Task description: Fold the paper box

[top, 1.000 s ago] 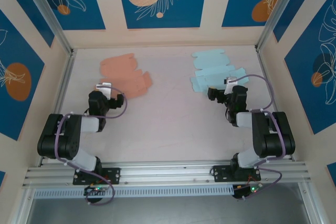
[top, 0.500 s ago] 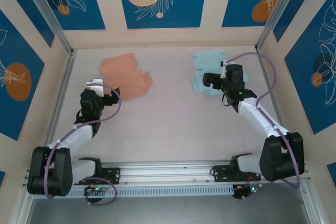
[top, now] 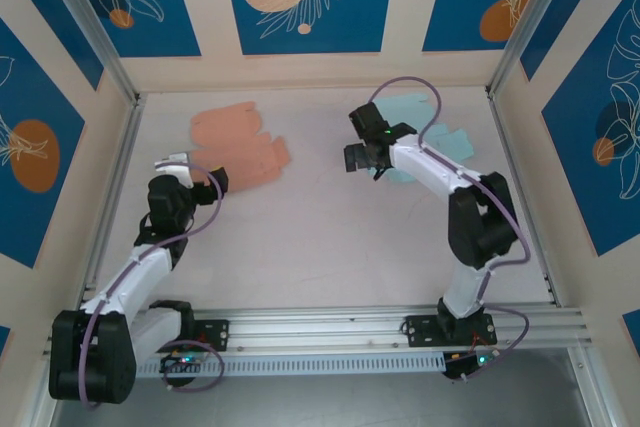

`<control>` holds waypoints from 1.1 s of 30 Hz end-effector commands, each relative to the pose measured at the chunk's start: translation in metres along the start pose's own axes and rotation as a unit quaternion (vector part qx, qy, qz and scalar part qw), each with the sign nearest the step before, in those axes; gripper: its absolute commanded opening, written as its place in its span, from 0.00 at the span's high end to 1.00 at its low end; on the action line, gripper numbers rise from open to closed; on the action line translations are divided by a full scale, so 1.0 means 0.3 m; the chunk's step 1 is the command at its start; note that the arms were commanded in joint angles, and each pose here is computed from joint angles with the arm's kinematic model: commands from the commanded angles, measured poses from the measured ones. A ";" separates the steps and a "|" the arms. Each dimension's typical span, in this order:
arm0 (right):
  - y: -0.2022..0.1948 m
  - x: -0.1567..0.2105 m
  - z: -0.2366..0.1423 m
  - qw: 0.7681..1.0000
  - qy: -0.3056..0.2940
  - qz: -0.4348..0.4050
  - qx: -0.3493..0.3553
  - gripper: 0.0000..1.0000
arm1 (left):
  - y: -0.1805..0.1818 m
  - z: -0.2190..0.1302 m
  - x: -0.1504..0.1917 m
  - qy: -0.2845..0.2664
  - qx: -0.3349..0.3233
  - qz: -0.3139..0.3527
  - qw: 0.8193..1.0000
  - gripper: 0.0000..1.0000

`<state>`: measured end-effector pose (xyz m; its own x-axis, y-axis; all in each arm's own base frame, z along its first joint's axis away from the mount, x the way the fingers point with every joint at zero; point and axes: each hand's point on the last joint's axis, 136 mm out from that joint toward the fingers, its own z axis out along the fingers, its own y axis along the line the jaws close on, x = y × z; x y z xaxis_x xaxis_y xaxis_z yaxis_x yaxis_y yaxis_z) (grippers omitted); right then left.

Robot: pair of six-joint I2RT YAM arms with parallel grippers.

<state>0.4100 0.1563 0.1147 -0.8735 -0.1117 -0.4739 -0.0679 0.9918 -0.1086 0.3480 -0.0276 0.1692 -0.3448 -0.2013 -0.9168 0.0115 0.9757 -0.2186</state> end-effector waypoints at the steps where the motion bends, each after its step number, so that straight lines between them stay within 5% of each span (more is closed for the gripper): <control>1: -0.003 0.004 0.012 0.999 0.034 -0.006 0.017 0.04 | -0.021 -0.003 -0.030 0.002 0.007 -0.010 1.000 0.00; 13: 0.015 0.008 0.129 0.996 0.084 -0.026 0.032 0.05 | -0.028 0.031 -0.005 0.026 0.013 -0.007 1.000 0.00; 18: 0.010 -0.002 0.189 0.994 0.094 -0.031 0.037 0.21 | -0.030 0.033 -0.011 0.022 0.015 -0.007 1.000 0.00; 33: -0.035 -0.070 0.358 0.990 0.106 -0.046 0.085 0.40 | -0.036 0.035 -0.010 0.023 0.020 -0.005 1.000 0.00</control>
<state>0.4801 0.1504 0.0364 -0.9442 -0.1534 -0.2915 -0.0764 0.9627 -0.2594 0.3518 -0.0317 0.1542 -0.4166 -0.2022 -0.8863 0.0129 0.9735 -0.2281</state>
